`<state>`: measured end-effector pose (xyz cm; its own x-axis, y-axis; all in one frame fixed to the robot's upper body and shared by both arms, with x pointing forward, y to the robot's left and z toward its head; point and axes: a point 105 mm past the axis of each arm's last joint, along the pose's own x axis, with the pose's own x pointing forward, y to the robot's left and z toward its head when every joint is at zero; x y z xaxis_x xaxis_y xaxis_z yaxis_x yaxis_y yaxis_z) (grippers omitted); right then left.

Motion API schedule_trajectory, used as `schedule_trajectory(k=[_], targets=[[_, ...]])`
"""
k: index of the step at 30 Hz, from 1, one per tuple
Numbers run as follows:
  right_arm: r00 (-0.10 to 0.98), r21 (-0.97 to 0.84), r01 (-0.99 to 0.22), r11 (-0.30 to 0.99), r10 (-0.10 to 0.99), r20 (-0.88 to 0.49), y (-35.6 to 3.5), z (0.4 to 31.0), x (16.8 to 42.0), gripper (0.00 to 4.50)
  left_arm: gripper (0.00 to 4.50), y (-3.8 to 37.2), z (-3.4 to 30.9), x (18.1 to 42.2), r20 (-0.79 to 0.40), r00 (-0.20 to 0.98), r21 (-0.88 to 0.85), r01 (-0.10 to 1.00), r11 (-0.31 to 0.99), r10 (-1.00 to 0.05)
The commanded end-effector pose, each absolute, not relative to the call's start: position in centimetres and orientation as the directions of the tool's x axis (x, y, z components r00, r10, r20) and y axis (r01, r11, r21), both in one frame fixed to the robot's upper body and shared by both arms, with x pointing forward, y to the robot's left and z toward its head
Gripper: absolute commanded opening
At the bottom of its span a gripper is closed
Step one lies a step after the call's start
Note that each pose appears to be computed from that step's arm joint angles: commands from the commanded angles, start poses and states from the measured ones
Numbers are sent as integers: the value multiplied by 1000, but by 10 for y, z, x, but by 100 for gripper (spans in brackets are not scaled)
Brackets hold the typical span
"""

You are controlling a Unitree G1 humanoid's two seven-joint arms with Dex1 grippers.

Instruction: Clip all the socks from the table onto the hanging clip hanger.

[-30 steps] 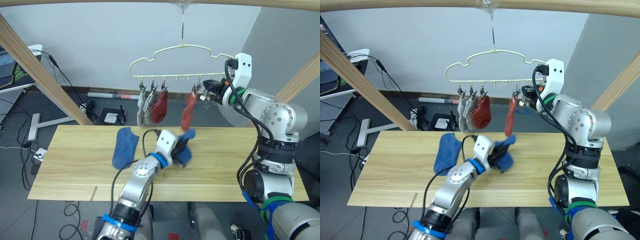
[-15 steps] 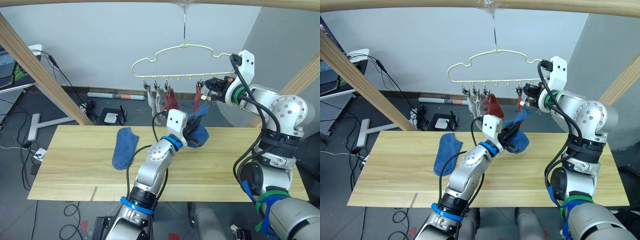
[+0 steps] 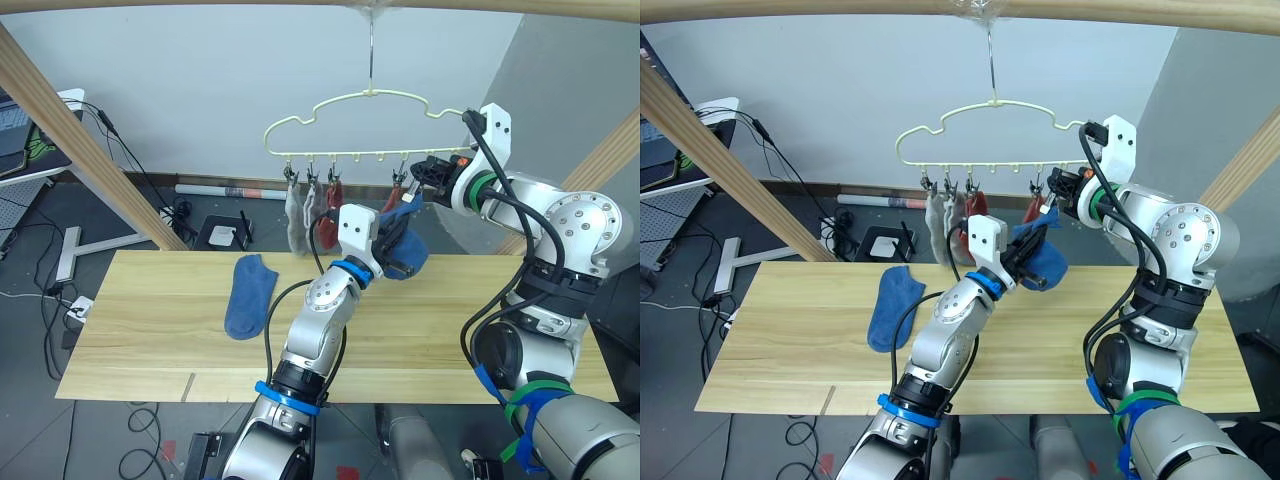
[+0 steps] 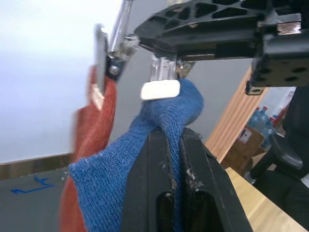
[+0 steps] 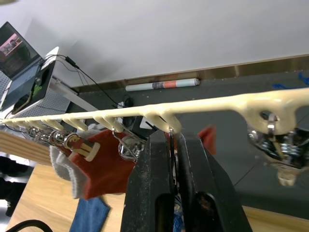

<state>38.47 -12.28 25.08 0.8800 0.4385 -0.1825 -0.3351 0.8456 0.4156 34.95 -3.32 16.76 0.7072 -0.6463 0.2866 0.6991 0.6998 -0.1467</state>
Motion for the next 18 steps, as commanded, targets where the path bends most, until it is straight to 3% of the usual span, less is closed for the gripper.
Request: schedule_trajectory(k=[1,3,4,11,15,18], targets=[[894,420,-293,859,401,-198,-132,248,384,0,2,-44,185,344,349,669,-140,730,669,-657],[892,425,-302,853,410,-191,-130,249,384,0,2,-47,186,344,350,664,-138,735,664,-661],[890,432,-306,849,416,-186,-130,250,384,59,0,-48,187,344,351,660,-138,738,661,-664],[888,426,-329,843,430,-166,-130,256,382,304,0,-50,187,344,351,655,-134,743,656,-669],[871,346,-413,842,476,-119,-126,268,373,448,0,-52,184,346,331,657,-148,745,651,-677],[835,303,-496,814,543,-92,-121,275,357,448,0,-54,183,347,318,655,-155,749,644,-685]])
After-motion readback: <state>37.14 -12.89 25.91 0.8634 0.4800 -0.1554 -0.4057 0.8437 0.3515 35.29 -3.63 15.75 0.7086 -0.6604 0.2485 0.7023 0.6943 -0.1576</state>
